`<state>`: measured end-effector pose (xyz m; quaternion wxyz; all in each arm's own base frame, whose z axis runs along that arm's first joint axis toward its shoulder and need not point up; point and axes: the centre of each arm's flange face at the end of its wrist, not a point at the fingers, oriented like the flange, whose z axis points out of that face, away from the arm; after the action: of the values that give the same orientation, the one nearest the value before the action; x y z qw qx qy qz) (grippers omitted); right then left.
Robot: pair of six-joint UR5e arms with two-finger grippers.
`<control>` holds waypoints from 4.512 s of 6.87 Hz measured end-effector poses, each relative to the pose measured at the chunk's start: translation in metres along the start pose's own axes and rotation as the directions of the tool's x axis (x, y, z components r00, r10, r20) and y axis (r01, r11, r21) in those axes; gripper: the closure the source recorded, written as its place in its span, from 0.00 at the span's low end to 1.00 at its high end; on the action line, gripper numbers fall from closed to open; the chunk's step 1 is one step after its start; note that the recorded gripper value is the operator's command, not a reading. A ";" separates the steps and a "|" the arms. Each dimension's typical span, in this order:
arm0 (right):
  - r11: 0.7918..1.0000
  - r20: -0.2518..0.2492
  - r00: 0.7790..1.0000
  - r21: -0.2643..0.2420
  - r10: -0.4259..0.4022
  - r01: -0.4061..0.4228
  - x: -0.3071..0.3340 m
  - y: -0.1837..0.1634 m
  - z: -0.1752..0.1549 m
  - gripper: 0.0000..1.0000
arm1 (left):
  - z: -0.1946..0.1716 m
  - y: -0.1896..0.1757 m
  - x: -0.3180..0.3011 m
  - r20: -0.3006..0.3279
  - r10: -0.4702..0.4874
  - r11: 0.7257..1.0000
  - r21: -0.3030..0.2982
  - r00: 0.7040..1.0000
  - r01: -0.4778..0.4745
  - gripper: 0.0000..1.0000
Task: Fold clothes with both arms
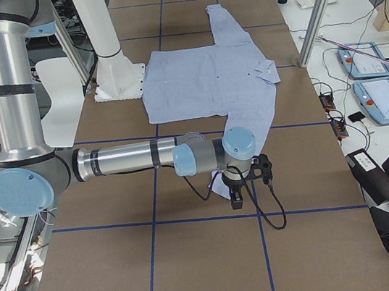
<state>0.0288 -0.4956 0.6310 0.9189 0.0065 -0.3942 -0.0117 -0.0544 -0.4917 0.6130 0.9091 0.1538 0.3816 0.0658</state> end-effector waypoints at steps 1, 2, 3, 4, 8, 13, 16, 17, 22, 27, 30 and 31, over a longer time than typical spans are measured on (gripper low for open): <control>1.000 0.001 1.000 0.011 -0.012 0.012 0.001 0.001 0.001 0.00 | -0.002 -0.002 0.002 0.002 0.004 1.000 0.005 1.000 -0.004 0.01; 0.999 0.007 1.000 0.025 -0.029 0.029 0.001 0.003 0.004 0.00 | -0.006 -0.005 0.007 0.003 0.012 1.000 0.014 1.000 -0.012 0.01; 0.999 0.016 0.999 0.029 -0.039 0.039 -0.004 0.005 0.010 0.00 | -0.010 -0.007 0.010 0.003 0.020 1.000 0.021 1.000 -0.020 0.01; 1.000 0.021 1.000 0.020 -0.020 0.019 -0.013 0.006 0.019 0.01 | -0.012 -0.008 0.013 -0.001 0.030 0.999 0.029 1.000 -0.030 0.01; 0.925 0.109 0.925 0.072 0.365 -0.373 -0.074 0.017 0.060 0.04 | -0.021 -0.010 0.027 -0.037 0.074 0.995 0.064 0.997 -0.071 0.01; 0.858 0.080 0.862 0.086 0.500 -0.506 -0.101 0.048 0.123 0.04 | -0.022 -0.006 0.032 -0.095 0.067 0.996 0.061 0.993 -0.061 0.01; 0.859 0.049 0.860 0.051 0.508 -0.510 -0.102 0.055 0.145 0.16 | -0.024 -0.006 0.034 -0.097 0.070 0.996 0.064 0.993 -0.064 0.01; 0.859 0.045 0.860 0.046 0.508 -0.510 -0.102 0.056 0.148 0.16 | -0.025 -0.006 0.035 -0.097 0.072 0.996 0.066 0.993 -0.066 0.01; 0.863 0.027 0.864 0.027 0.503 -0.504 -0.110 0.056 0.162 0.26 | -0.029 -0.008 0.039 -0.098 0.055 0.996 0.071 0.994 -0.048 0.01; 0.863 0.021 0.863 0.019 0.504 -0.504 -0.111 0.056 0.169 1.00 | -0.029 -0.009 0.039 -0.095 0.052 0.996 0.073 0.994 -0.045 0.01; 0.863 0.025 0.863 0.021 0.504 -0.505 -0.112 0.056 0.166 1.00 | -0.032 -0.011 0.042 -0.092 0.053 0.996 0.077 0.994 -0.046 0.01; 0.864 0.030 0.864 0.023 0.502 -0.503 -0.115 0.055 0.164 1.00 | -0.032 -0.012 0.042 -0.091 0.052 0.996 0.078 0.994 -0.045 0.01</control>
<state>-0.1685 -0.4376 0.6616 0.8855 -0.0824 -0.3930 0.2337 -0.0480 -0.4859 0.5595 0.8819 0.1941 0.4219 0.0805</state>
